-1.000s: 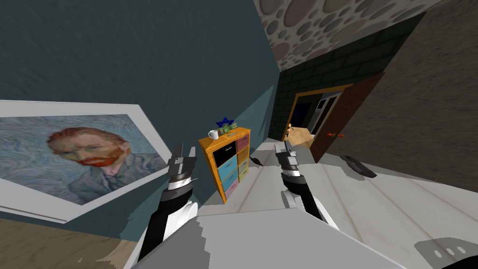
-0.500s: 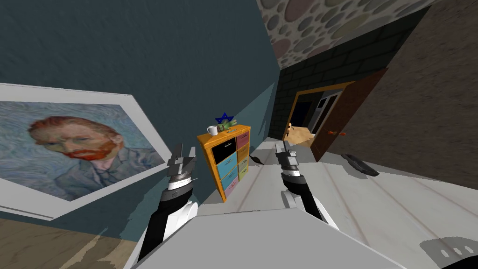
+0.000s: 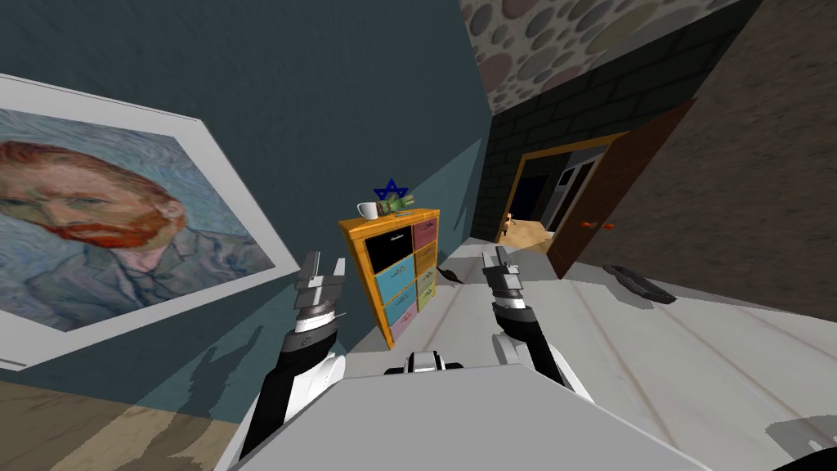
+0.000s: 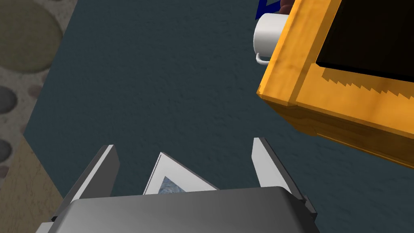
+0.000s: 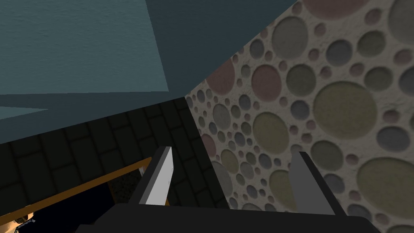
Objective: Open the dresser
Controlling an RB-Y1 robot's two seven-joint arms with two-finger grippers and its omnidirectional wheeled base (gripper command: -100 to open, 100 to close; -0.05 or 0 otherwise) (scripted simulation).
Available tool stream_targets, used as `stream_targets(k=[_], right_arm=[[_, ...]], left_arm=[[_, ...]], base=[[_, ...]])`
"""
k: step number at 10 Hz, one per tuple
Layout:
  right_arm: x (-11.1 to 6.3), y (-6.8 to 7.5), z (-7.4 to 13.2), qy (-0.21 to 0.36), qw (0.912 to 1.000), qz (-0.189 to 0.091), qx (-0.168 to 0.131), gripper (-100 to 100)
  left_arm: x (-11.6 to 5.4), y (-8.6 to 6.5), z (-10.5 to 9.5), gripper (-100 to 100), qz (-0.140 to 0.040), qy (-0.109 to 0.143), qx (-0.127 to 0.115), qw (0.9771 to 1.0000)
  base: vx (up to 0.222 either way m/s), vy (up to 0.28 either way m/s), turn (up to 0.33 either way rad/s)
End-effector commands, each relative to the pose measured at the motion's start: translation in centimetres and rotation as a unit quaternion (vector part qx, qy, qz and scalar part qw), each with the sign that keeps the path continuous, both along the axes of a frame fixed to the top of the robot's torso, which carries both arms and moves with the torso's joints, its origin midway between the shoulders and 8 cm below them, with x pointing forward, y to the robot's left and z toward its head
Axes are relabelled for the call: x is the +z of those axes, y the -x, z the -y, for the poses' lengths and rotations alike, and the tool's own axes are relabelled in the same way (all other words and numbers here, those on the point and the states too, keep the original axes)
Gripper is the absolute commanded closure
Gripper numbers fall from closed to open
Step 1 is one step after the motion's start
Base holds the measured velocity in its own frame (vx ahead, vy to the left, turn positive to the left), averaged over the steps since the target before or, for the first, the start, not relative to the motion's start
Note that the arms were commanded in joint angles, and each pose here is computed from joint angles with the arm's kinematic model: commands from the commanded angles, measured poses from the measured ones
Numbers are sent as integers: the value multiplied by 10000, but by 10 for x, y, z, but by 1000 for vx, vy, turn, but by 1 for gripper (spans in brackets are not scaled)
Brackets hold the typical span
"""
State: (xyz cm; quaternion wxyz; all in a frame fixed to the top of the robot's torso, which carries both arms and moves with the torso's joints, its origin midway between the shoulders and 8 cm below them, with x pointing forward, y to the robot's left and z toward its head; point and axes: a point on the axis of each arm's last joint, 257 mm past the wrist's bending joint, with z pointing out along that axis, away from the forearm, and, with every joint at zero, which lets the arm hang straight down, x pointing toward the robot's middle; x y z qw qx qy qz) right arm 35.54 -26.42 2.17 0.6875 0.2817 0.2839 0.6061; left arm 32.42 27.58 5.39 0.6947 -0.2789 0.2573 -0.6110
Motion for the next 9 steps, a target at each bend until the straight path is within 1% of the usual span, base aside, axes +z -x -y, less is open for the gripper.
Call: stream_targets(k=[1, 4, 6, 9], right_arm=[[0, 0, 0, 0, 10000, -1, 0, 0], [0, 0, 0, 0, 10000, -1, 0, 0], [0, 0, 0, -1, 10000, -1, 0, 0], [0, 0, 0, -1, 10000, -1, 0, 0]], left_arm=[[-14, -9, 1, -100, -186, -153, -116, 9996], [-36, -20, -4, -100, -442, -182, -166, 9987], [-53, -28, -11, -100, -631, -146, -167, 9978], [-81, -38, -24, -100, -912, -48, -140, 9957]], base=[[50, -63, 38], [67, -68, 47], [66, -76, 51], [80, -92, 58]])
